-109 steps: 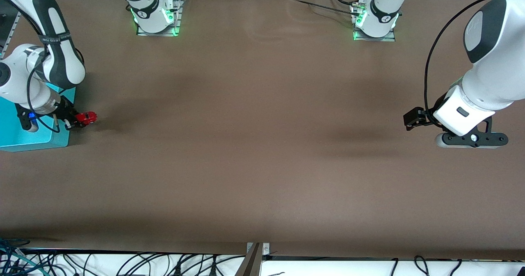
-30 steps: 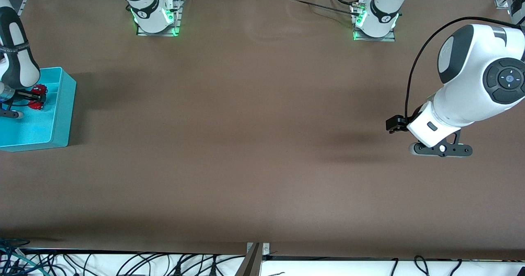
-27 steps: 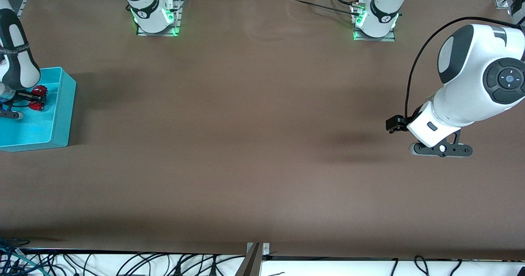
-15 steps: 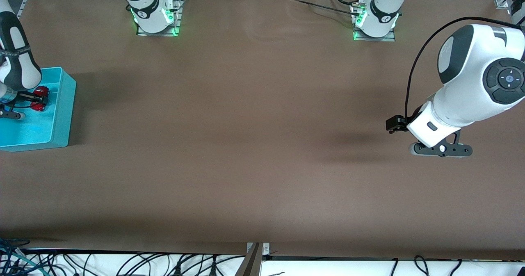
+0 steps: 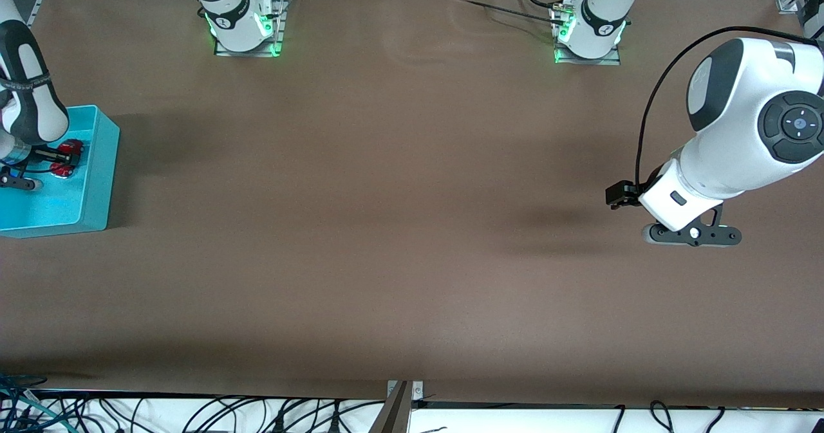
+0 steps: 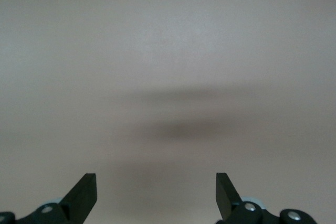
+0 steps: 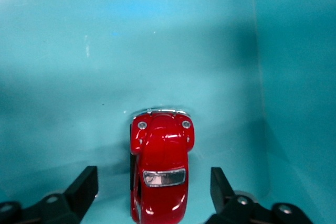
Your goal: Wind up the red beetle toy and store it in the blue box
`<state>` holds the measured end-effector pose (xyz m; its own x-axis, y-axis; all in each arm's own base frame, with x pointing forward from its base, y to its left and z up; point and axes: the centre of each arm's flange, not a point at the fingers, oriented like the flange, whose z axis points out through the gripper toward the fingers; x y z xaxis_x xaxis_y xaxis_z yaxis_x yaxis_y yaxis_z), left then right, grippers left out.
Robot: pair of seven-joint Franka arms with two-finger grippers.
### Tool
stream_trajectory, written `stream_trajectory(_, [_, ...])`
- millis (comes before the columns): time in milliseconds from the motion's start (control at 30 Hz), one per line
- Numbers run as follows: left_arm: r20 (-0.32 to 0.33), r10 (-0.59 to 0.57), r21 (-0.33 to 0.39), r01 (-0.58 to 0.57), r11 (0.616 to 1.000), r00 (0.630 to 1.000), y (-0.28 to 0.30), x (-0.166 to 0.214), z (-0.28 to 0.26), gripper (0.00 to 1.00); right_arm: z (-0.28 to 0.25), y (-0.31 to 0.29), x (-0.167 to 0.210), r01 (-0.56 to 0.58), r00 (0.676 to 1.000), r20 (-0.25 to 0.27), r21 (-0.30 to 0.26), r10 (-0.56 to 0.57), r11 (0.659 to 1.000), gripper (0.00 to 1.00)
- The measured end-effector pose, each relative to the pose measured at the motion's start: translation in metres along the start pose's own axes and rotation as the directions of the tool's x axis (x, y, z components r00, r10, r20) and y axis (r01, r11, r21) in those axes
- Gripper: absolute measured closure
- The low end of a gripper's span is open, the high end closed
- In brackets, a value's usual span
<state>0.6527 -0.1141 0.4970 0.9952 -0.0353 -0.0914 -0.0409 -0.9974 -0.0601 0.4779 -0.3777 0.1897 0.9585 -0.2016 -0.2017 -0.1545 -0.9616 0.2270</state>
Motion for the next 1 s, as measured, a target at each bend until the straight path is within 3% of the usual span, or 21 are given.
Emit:
stream_trajectory(67, [0.0,-0.001,0.0,0.001,1.0,1.0,0.0,0.0,0.0,0.0,-0.001,0.0,0.0,-0.001,1.0,-0.002,-0.001,0.001,1.0,0.01])
stream_trajectory(433, [0.0,-0.004,0.001,0.004,1.0,1.0,-0.002,0.0,0.0,0.0,-0.031,0.002,-0.005,-0.007,0.999,0.046,0.016,0.006,1.0,0.0])
stream_trajectory(1000, [0.0,-0.005,0.001,0.005,1.0,1.0,-0.003,0.0,0.0,0.0,-0.152,-0.026,-0.024,0.032,0.997,0.064,0.044,-0.035,0.999,0.0])
